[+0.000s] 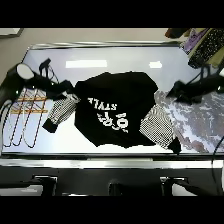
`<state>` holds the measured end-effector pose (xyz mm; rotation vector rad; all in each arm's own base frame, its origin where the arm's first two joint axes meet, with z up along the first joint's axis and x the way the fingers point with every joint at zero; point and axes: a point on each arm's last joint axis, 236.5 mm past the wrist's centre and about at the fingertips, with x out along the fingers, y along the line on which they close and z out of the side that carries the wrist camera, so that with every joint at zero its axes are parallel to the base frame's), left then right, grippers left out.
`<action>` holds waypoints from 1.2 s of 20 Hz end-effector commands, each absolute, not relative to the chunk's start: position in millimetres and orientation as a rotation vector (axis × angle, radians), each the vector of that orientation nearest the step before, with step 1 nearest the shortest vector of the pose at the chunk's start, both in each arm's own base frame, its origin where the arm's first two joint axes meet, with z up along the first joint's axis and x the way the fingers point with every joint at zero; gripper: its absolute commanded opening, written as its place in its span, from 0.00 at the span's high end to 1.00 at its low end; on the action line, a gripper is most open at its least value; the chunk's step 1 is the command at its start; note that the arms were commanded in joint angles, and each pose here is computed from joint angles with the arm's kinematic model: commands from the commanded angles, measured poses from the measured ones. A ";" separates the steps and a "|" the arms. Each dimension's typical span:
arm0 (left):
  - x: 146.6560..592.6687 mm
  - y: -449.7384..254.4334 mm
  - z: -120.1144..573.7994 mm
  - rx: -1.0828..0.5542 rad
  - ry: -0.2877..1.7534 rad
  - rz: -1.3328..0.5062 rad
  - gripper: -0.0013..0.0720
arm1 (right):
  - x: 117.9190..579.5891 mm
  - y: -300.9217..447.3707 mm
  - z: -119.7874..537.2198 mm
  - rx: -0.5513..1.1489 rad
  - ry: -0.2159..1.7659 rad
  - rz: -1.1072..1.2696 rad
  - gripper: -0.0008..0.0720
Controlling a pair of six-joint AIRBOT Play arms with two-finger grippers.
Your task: Fold the clothes and pants, and hang the long-sleeved shirts on hangers.
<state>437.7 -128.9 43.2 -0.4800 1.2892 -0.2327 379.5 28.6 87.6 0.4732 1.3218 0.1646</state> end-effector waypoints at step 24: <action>264.1 -176.0 -87.6 -0.596 1.557 -0.240 0.05 | 253.0 194.8 -86.1 0.964 1.394 0.152 0.94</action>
